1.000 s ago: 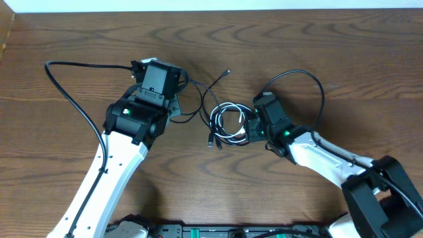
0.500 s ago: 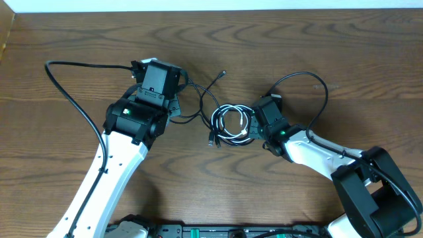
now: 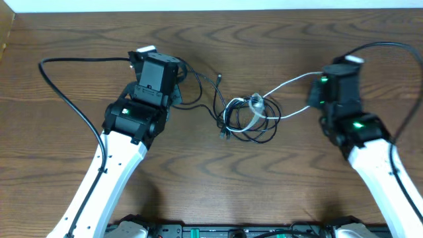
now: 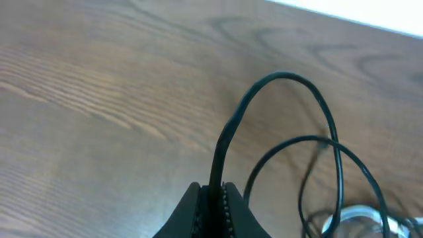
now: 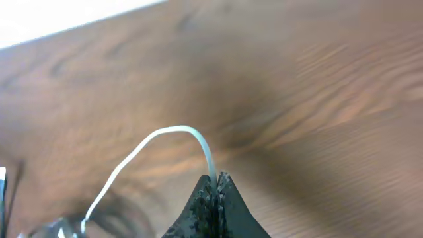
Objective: Untangle cables
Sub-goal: 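Grasp the white cable with the right gripper and pull it rightward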
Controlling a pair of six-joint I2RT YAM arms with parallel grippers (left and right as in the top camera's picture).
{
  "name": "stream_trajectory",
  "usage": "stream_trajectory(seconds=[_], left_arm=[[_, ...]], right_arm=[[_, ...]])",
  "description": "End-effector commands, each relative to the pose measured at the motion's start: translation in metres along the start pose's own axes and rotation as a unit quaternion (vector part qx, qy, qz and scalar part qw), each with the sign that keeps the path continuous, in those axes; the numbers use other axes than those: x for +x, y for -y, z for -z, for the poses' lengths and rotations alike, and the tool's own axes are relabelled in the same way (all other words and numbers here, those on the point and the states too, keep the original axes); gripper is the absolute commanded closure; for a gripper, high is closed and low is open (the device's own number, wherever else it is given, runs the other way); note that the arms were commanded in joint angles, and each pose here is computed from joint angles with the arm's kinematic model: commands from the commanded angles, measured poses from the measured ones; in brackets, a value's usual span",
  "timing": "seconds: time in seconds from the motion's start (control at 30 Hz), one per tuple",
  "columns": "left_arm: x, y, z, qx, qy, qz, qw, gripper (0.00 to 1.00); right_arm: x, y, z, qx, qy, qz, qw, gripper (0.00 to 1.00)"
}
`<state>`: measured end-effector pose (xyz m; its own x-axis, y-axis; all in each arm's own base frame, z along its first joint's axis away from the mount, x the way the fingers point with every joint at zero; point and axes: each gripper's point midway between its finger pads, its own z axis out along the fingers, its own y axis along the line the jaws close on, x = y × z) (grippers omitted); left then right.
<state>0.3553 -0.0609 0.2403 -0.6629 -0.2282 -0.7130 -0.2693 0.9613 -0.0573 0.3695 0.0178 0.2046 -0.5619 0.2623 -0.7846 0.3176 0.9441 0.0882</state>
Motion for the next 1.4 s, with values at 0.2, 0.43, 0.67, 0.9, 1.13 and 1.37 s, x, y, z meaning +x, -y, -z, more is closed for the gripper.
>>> stream_trajectory(seconds=[0.2, 0.43, 0.67, 0.9, 1.13, 1.37], left_arm=[[-0.075, -0.078, 0.039, -0.046, 0.134, 0.146, 0.979, 0.92], [-0.034, -0.016, 0.013, 0.113, -0.004, 0.122, 0.986, 0.92], [0.028, -0.011, -0.040, 0.080, -0.152, 0.098, 0.980, 0.92], [0.035, -0.003, -0.056, 0.099, -0.164, 0.032, 0.981, 0.16], [0.032, 0.061, -0.002, 0.311, -0.176, 0.006, 0.934, 0.20], [0.091, 0.106, 0.007, 0.327, -0.191, -0.181, 0.908, 0.23]], right_arm=[[-0.047, 0.115, 0.026, 0.188, 0.080, -0.063, 0.977, 0.99], [-0.028, 0.062, 0.009, 0.015, 0.010, -0.035, 0.999, 0.99], [0.014, 0.012, 0.004, -0.131, -0.089, 0.014, 0.987, 0.99], [0.034, 0.026, -0.010, -0.087, -0.130, 0.019, 0.988, 0.99], [0.034, 0.026, -0.010, -0.087, -0.130, 0.019, 0.987, 0.99], [0.035, 0.026, -0.010, -0.087, -0.131, 0.019, 0.987, 0.99]])
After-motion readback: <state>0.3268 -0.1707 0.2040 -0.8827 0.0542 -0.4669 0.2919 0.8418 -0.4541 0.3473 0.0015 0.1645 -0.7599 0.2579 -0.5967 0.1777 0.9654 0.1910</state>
